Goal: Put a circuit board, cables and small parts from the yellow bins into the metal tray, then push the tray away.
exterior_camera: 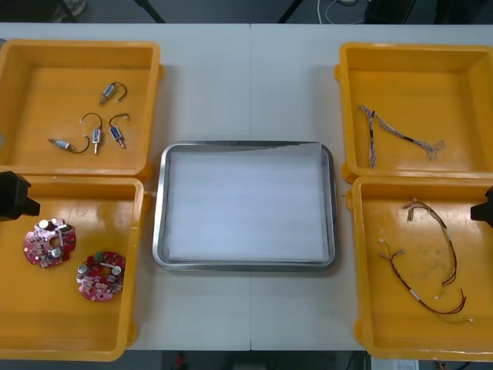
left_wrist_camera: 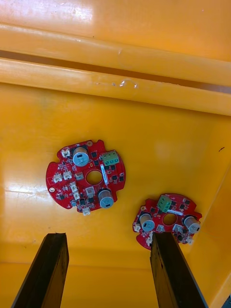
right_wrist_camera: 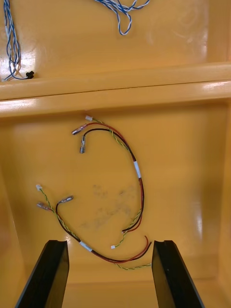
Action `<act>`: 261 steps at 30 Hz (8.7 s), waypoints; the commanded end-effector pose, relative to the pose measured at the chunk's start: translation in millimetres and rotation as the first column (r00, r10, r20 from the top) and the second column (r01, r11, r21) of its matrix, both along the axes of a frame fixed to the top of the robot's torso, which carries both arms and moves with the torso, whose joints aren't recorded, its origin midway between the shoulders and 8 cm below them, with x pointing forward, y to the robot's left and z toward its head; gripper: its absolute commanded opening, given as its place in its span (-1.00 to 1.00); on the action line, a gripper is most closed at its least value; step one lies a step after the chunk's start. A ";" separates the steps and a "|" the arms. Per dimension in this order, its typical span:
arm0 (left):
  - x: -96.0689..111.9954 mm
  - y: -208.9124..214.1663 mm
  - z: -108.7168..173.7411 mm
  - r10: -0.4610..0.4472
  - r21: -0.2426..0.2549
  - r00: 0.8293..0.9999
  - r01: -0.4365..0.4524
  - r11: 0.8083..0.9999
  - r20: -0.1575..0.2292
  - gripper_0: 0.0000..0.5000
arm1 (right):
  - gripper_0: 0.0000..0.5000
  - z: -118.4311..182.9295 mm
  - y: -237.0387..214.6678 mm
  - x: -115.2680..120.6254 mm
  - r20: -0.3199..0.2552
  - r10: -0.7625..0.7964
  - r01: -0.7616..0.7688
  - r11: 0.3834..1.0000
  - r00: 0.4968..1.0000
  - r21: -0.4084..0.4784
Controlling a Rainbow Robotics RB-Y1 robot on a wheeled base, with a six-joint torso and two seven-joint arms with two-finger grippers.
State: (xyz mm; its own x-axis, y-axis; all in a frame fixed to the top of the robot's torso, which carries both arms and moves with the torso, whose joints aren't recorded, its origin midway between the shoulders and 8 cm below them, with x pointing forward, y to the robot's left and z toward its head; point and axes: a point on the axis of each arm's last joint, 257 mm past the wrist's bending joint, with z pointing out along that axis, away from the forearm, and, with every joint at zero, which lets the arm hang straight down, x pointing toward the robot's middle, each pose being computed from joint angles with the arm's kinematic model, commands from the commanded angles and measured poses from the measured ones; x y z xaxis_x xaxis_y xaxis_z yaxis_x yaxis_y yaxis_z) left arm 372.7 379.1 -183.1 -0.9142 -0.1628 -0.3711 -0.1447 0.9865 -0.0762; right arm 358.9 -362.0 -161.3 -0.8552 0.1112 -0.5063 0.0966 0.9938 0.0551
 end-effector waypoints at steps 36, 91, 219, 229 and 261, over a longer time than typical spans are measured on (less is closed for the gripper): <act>-3.7 15.1 13.9 -0.067 0.075 0.998 0.066 0.995 0.017 1.00 | 1.00 9.0 -8.3 -4.3 0.019 0.012 -0.011 0.999 1.000 -0.037; -3.7 15.1 13.9 -0.067 0.075 0.998 0.066 0.995 0.017 1.00 | 1.00 9.0 -8.3 -4.3 0.019 0.012 -0.011 0.999 1.000 -0.037; -16.1 7.1 -77.1 -0.201 0.151 0.980 0.199 0.968 -0.004 -1.00 | -1.00 5.5 -6.4 -14.0 -0.059 0.259 -0.266 0.945 0.964 -0.188; -19.3 14.0 -25.2 -0.194 0.190 0.981 0.190 0.963 0.004 -1.00 | -1.00 21.3 14.8 -13.7 -0.064 0.368 -0.371 0.887 0.928 -0.276; -0.4 -141.9 42.6 -0.403 0.156 0.914 0.390 0.907 0.058 -1.00 | -1.00 35.7 46.4 -14.6 -0.067 0.515 -0.507 0.797 0.854 -0.328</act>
